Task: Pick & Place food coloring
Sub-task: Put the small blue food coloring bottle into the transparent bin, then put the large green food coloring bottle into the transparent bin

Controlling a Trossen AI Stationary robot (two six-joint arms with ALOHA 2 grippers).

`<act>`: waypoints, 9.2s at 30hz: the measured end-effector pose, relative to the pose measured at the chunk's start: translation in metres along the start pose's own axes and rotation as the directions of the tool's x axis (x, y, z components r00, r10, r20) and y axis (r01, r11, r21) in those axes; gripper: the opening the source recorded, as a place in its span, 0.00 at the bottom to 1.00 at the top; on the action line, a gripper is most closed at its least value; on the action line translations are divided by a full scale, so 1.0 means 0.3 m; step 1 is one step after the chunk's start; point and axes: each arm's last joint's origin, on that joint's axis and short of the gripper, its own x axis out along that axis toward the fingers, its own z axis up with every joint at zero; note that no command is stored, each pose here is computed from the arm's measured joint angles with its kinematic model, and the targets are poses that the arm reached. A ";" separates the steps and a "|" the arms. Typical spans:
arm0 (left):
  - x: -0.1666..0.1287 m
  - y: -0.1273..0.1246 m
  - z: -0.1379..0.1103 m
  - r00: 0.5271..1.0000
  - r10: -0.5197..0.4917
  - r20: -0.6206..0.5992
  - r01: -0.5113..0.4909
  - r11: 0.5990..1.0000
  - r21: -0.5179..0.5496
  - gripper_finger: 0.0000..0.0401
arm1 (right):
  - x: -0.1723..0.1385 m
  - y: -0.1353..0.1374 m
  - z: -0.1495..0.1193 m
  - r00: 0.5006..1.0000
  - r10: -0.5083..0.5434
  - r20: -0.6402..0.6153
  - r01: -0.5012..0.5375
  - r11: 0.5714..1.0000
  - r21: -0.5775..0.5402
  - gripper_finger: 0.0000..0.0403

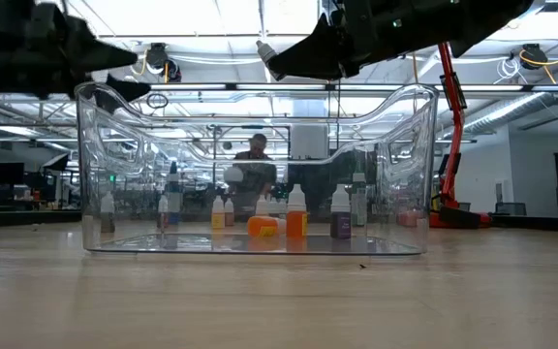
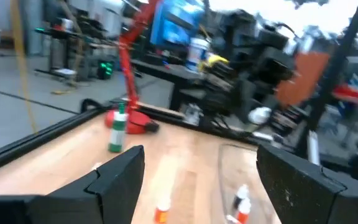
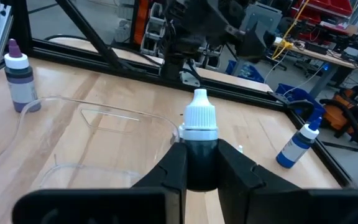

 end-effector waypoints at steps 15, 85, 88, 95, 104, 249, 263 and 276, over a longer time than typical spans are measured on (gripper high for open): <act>0.375 -0.194 0.064 0.968 0.018 -0.249 0.091 0.902 0.422 0.76 | 0.045 0.006 -0.050 1.000 -0.010 -0.012 0.010 1.000 0.020 0.11; 0.655 -0.308 0.108 0.801 0.162 -0.577 0.213 0.823 0.526 0.27 | 0.051 0.009 -0.059 1.000 -0.008 -0.019 0.009 0.999 0.037 0.11; 0.656 -0.301 0.106 0.796 0.167 -0.582 0.202 0.833 0.515 0.23 | 0.051 0.009 -0.061 1.000 -0.008 -0.025 0.009 0.999 0.040 0.11; 0.655 -0.297 0.105 0.791 0.171 -0.588 0.202 0.834 0.514 0.16 | 0.051 0.009 -0.061 1.000 -0.008 -0.025 0.009 0.999 0.047 0.12; 0.582 -0.290 0.081 0.650 0.235 -0.723 0.203 0.863 0.463 0.16 | -0.015 0.023 0.014 1.000 0.028 -0.003 -0.028 0.998 0.049 0.25; 0.022 0.011 -0.036 0.961 0.185 -0.206 -0.137 0.965 0.226 0.57 | -0.160 -0.552 -0.250 0.709 -0.275 -0.650 0.614 0.694 0.376 0.59; 0.022 0.010 -0.036 0.961 0.184 -0.206 -0.136 0.965 0.226 0.57 | -0.160 -0.609 -0.269 0.654 -0.284 -0.701 0.664 0.659 0.353 0.57; 0.022 0.010 -0.035 0.962 0.184 -0.204 -0.136 0.965 0.226 0.57 | -0.160 -0.611 -0.279 0.681 -0.218 -0.699 0.626 0.668 0.401 0.56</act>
